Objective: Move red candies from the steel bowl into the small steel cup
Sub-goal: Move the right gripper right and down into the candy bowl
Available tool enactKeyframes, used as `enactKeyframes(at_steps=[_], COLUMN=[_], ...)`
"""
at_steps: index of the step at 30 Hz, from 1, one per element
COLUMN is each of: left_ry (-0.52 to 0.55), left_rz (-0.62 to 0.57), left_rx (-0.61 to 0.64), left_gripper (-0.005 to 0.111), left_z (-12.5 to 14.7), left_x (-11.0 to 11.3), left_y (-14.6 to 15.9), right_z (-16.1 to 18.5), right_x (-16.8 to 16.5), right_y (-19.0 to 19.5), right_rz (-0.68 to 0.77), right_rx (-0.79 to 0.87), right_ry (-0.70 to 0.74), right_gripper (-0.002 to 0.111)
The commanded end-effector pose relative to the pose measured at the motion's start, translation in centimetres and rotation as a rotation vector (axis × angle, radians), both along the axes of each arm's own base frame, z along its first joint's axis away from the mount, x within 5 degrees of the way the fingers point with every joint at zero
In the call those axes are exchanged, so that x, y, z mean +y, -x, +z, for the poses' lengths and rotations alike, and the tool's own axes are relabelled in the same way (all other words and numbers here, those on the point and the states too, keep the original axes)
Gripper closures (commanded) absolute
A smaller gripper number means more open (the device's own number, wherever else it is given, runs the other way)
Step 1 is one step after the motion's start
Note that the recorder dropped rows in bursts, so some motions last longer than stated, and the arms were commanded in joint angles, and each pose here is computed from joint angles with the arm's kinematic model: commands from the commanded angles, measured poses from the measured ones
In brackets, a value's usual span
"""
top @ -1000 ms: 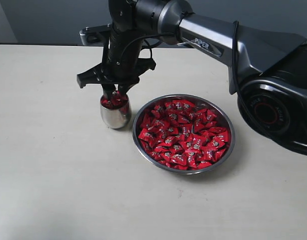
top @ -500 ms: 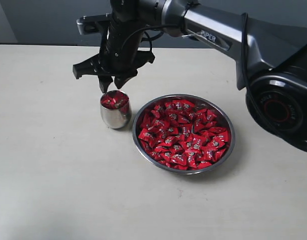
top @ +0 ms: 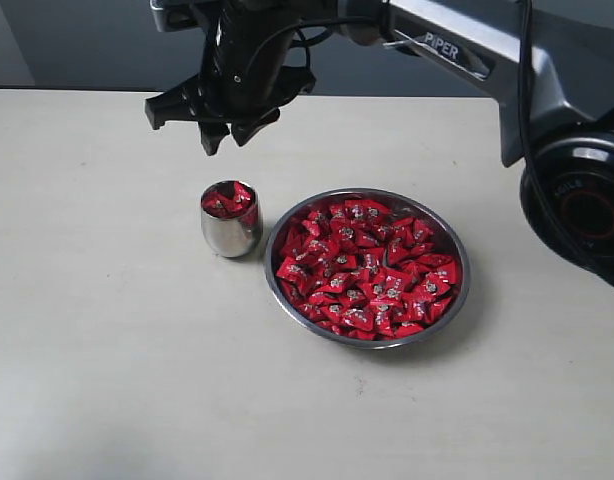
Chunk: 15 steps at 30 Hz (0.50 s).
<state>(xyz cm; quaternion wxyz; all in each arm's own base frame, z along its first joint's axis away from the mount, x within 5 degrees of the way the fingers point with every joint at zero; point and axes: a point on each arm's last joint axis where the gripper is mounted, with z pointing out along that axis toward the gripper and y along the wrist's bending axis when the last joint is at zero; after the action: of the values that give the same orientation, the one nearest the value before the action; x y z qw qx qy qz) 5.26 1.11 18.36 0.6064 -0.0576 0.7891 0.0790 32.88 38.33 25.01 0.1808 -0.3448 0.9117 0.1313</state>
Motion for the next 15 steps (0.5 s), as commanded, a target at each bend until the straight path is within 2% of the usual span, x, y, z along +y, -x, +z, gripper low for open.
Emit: enactKeyframes(at_steps=[1, 15], left_ry=[-0.002, -0.002], left_rz=[-0.006, -0.006], left_rx=[-0.008, -0.008], left_gripper=[0.106, 0.106], left_z=[-0.1, -0.1], left_x=[0.0, 0.0], left_y=[0.0, 0.0], right_z=[1.6, 3.4], right_x=[-1.0, -4.1], right_y=[-0.4, 0.2], right_rz=[-0.062, -0.147], right_rx=[-0.067, -0.220], right_ry=[0.037, 0.086], right_gripper=[0.071, 0.071])
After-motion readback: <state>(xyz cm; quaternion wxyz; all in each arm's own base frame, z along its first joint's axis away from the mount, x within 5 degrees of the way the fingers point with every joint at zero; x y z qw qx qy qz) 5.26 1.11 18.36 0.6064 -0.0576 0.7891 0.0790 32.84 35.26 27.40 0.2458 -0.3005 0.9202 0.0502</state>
